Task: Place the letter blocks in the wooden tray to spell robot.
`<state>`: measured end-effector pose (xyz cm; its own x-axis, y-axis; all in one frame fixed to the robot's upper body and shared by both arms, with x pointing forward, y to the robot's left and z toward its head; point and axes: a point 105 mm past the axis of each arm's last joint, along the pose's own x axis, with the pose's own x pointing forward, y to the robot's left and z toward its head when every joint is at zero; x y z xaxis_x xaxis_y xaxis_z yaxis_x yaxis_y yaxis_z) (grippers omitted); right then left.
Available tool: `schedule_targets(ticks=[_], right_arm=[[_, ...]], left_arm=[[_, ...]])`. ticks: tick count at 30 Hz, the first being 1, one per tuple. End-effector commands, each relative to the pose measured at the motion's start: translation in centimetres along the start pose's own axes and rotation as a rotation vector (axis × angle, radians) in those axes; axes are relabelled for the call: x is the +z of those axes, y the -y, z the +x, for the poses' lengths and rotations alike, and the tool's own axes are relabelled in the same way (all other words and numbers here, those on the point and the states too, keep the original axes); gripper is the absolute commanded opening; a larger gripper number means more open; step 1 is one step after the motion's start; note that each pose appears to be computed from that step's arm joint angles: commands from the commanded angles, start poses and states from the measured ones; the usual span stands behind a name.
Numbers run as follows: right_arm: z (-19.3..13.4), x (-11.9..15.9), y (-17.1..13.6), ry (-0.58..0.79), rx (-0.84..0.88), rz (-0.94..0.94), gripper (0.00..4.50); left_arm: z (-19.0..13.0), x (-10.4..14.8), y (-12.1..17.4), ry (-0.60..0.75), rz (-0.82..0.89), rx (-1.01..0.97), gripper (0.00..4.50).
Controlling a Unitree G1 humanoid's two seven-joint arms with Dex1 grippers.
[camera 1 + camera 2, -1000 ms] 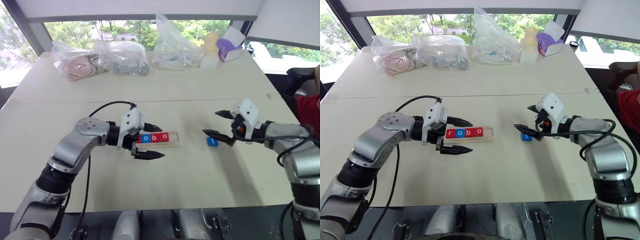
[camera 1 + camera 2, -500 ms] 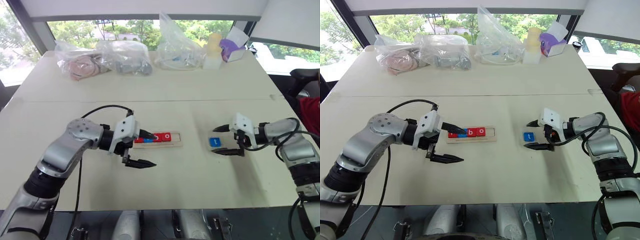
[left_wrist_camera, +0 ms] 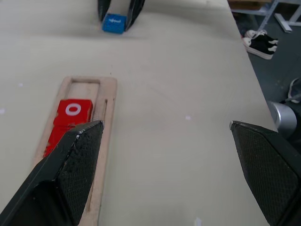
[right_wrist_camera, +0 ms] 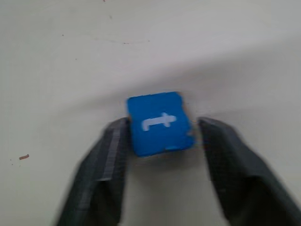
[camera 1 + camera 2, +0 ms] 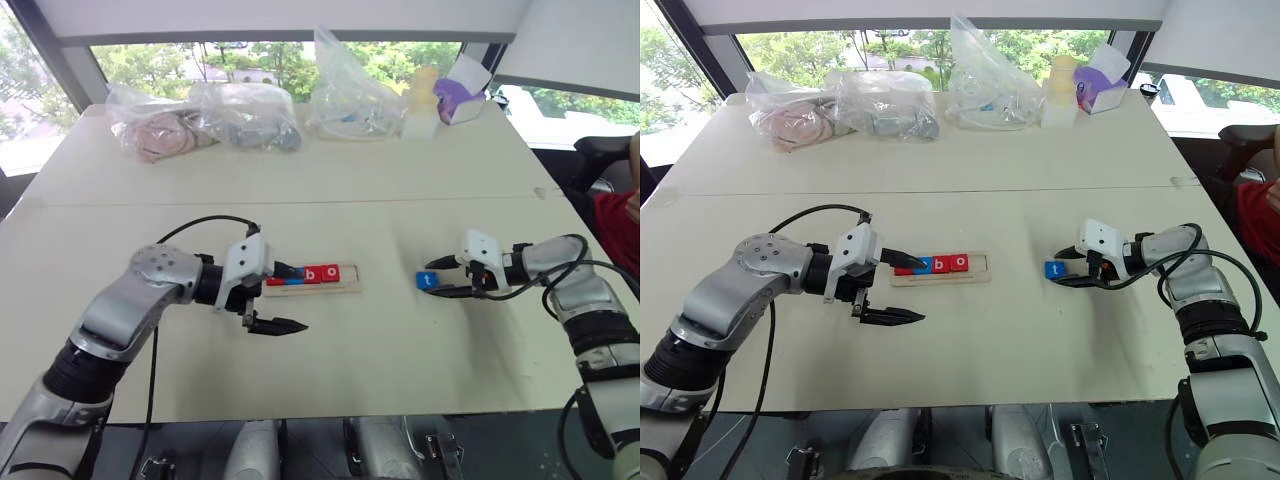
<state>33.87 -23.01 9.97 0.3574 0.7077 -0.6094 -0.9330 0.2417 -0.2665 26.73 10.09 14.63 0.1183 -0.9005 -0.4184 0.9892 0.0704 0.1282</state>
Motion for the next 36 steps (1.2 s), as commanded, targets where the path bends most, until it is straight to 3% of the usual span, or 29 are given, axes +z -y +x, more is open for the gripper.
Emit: schedule_targets(ticks=[1,5,9,12,20,36], right_arm=[[0.3,-0.4,-0.3,-0.024,0.014,-0.004,1.14],[0.3,0.9,0.2,0.024,-0.002,0.028,1.14],[1.3,6.6,0.9,0.197,0.018,0.073,1.14],[2.4,8.5,0.6,0.204,0.055,0.047,1.14],[6.4,8.1,0.4,0.082,0.059,-0.076,1.14],[7.7,10.0,-0.3,0.074,0.127,-0.099,1.14]], left_arm=[[-1.1,0.4,-0.4,0.001,0.023,0.045,4.5],[-2.0,0.4,-0.9,-0.009,0.017,0.08,4.5],[-3.4,0.2,-1.5,-0.014,-0.001,0.123,4.5],[-4.0,-0.1,-1.6,-0.031,-0.002,0.125,4.5],[-4.2,-0.3,-1.6,-0.02,-0.007,0.191,4.5],[-3.4,-1.0,-0.2,-0.024,-0.045,0.221,4.5]])
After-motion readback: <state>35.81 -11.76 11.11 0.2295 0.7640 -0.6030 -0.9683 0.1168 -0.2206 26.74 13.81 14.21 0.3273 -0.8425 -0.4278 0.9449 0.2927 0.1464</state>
